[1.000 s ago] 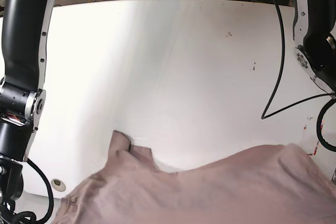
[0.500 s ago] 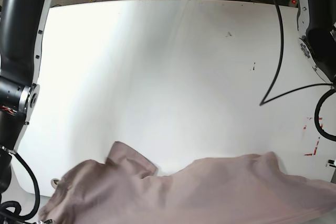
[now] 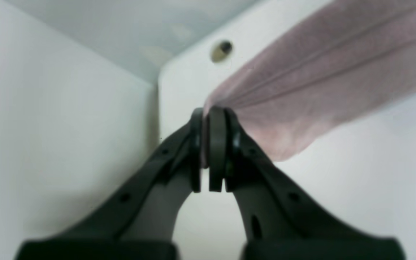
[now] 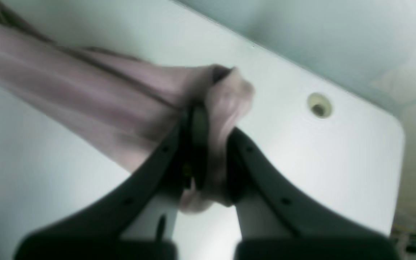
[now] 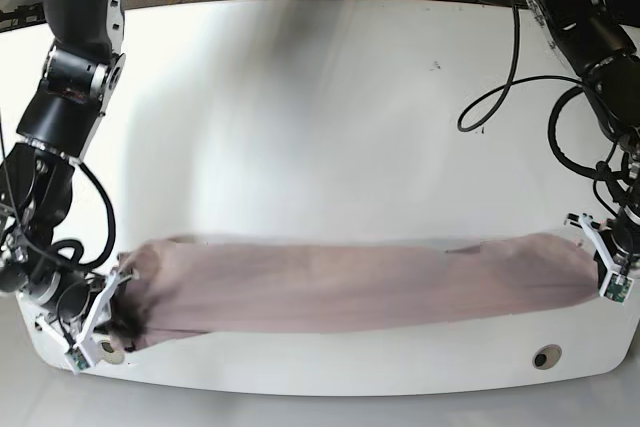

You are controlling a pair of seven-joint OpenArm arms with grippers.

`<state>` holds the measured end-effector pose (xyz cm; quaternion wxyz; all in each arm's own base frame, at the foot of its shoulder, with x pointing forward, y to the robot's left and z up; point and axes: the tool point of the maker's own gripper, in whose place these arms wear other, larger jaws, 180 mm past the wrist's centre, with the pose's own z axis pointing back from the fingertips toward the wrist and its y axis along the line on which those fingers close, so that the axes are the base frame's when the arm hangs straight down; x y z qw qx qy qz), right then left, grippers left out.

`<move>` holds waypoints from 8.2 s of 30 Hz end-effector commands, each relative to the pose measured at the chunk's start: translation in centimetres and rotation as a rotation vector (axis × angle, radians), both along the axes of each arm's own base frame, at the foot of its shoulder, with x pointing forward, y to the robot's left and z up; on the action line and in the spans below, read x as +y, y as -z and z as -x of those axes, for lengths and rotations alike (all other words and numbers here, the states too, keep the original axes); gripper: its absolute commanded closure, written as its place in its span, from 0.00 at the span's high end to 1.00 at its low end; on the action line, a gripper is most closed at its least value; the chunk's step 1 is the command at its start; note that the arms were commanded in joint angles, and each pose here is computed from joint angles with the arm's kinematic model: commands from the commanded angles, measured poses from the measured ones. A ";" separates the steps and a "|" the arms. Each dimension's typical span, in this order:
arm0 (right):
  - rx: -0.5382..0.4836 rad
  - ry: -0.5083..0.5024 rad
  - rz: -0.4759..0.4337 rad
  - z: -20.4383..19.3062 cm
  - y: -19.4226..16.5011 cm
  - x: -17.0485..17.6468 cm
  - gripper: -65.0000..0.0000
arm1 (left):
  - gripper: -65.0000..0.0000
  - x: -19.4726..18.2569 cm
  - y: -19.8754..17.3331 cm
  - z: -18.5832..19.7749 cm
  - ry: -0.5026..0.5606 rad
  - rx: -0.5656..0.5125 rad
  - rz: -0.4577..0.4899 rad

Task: Fold the T-shirt properly
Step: 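Swing the held shirt across the table and lay it flat, then release the shirt and move both grippers to its hem corners, then grasp the hem corners with both grippers and lift the shirt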

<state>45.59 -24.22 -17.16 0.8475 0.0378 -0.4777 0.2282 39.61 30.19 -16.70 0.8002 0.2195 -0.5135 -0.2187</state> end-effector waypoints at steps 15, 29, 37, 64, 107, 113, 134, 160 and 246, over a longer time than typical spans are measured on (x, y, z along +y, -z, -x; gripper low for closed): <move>0.168 0.036 -0.015 11.9 9.8 -1.3 0.00 | 0.00 -1.8 11.1 8.5 0.019 0.273 0.024; 0.365 0.144 -0.101 20.9 17.0 -1.4 0.00 | 0.00 1.1 16.4 15.7 -0.072 0.469 0.027; 0.454 0.169 -0.141 24.2 19.6 -0.6 0.00 | 0.00 2.0 20.3 18.1 -0.100 0.580 0.079; 0.402 0.303 -0.126 25.1 17.7 -4.3 0.78 | 0.23 1.4 23.5 24.7 -0.082 0.721 0.093; 0.269 0.339 -0.556 2.7 22.8 -5.0 0.78 | 0.36 0.5 12.8 11.0 -0.048 0.294 0.174; 0.296 0.286 -0.575 2.3 23.5 -1.6 0.78 | 0.36 0.7 11.1 7.5 -0.045 0.223 0.210; 0.241 0.267 -0.605 0.5 22.0 -0.4 0.00 | 0.74 3.7 14.5 -3.8 -0.261 0.259 0.641; 0.237 0.268 -0.615 0.4 21.9 -0.3 0.00 | 0.70 -4.7 25.1 -4.4 -0.176 0.468 0.820; -0.219 -0.042 -0.159 -3.4 -13.1 -4.3 0.00 | 0.01 -3.1 -11.9 -4.0 0.057 -0.268 0.122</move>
